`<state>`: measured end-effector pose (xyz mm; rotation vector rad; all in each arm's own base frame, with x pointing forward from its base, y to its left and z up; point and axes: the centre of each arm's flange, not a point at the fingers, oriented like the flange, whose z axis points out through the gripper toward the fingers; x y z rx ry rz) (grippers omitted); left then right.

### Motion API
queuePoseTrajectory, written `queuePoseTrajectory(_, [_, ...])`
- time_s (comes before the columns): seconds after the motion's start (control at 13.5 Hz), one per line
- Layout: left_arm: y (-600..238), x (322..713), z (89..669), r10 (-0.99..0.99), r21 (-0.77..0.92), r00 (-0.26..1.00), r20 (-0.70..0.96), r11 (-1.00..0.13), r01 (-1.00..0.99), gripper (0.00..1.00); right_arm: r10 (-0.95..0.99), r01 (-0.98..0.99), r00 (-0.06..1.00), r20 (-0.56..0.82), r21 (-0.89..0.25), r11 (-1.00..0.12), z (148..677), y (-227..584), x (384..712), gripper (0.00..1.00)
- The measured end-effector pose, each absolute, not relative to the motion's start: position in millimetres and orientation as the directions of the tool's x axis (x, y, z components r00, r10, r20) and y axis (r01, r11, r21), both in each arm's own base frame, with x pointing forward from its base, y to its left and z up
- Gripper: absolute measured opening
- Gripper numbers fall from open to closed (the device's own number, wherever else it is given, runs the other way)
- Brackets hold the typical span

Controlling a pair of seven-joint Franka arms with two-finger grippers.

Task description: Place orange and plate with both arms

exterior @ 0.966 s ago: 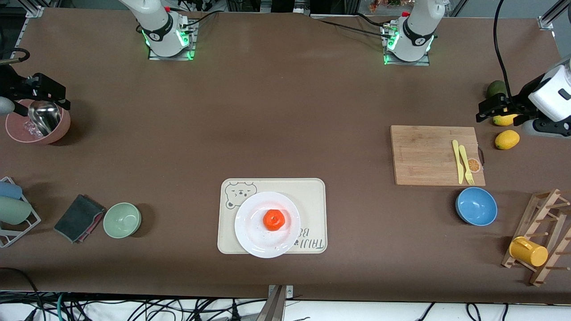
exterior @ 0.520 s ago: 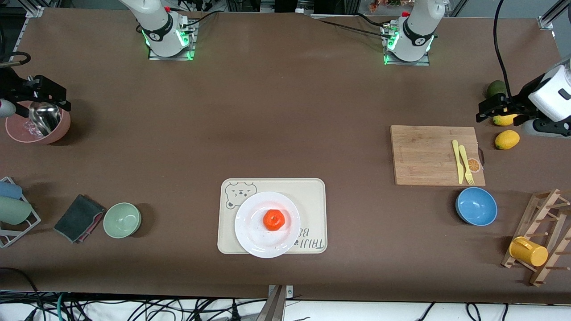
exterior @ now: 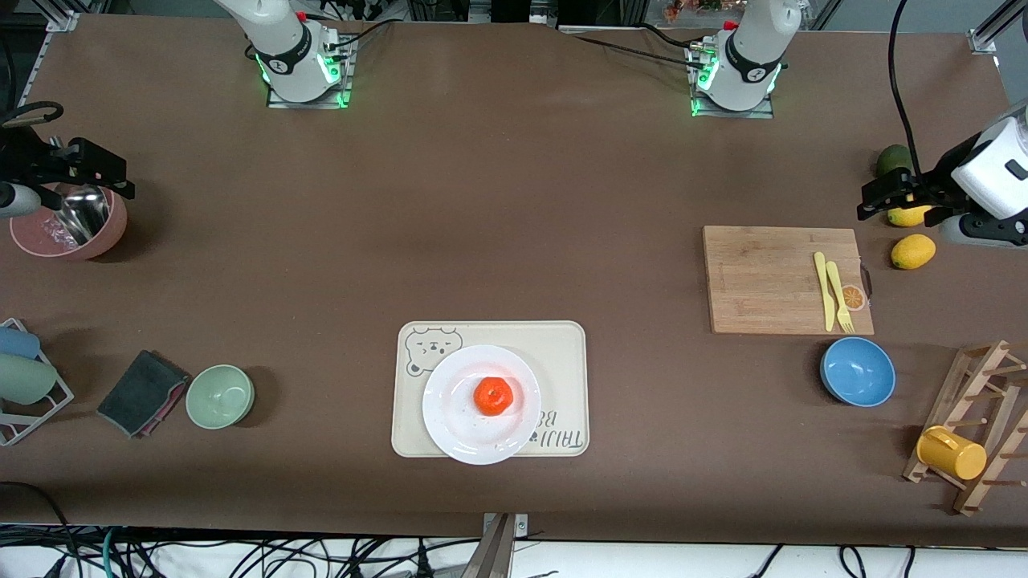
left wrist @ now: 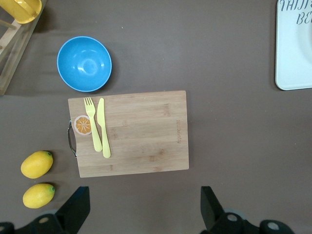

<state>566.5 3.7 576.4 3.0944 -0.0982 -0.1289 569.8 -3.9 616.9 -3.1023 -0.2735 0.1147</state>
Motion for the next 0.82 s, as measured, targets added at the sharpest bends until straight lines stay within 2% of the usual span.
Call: queuePoseTrajectory(0.82, [4.1,566.5,576.4,-0.064,0.045,0.995,-0.082,-0.997,-0.061,1.0,0.17,0.167,0.981,-0.092,-0.038,-0.985,620.7,-7.3,563.7,1.0])
